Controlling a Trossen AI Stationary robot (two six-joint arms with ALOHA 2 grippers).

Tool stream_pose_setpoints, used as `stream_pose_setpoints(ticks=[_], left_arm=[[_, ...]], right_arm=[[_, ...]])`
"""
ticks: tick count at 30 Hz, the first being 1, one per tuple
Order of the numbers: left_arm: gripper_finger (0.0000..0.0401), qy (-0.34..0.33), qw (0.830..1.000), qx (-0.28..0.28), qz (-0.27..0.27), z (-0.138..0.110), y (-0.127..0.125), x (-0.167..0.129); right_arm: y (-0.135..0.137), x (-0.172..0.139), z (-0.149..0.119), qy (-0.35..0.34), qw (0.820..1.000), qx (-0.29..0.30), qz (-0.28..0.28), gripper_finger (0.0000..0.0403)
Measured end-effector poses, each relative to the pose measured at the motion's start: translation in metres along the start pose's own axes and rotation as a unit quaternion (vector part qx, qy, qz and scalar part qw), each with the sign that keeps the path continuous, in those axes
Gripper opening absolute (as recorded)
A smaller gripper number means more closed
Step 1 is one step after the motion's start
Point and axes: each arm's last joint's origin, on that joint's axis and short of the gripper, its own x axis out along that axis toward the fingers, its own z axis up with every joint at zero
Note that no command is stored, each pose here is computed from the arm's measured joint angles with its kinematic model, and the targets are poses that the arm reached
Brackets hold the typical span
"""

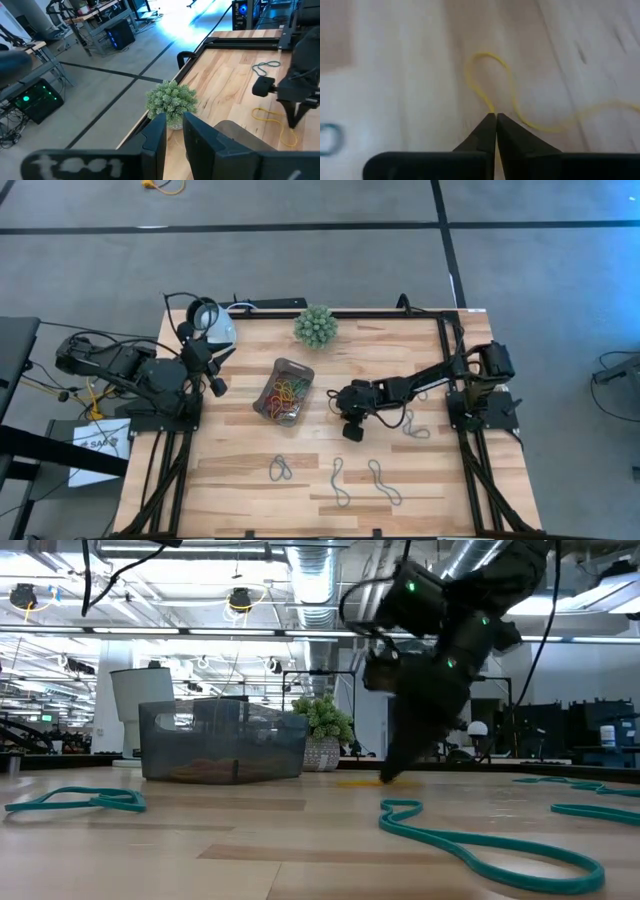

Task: Pick and place items into bin
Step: Put the yellow rubber band into the black bin

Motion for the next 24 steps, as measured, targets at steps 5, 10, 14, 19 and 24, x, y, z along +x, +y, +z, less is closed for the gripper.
stream_pose_setpoints(ticks=[5, 10, 14, 19, 24], left_arm=[[0.0055, 0.0, 1.0, 0.0, 0.0, 0.0, 0.0, 0.0], [0.0055, 0.003, 1.0, 0.001, -0.015, 0.0, -0.001, 0.0], [0.0055, 0.006, 1.0, 0.001, -0.027, 0.0, -0.002, 0.0], [0.0055, 0.006, 1.0, 0.001, -0.027, 0.0, -0.002, 0.0], [0.0055, 0.008, 1.0, 0.004, -0.027, -0.002, -0.002, 0.001]], right_arm=[[0.01, -0.011, 0.031, -0.046, 0.999, -0.021, 0.015, 0.0003], [0.018, -0.025, 0.06, -0.076, 0.995, -0.057, 0.017, 0.0001], [0.022, -0.038, 0.086, -0.115, 0.989, -0.09, 0.015, 0.0001], [0.018, -0.062, 0.123, -0.179, 0.977, -0.116, 0.005, 0.0001], [0.011, -0.096, 0.163, -0.258, 0.958, -0.128, -0.008, 0.0]])
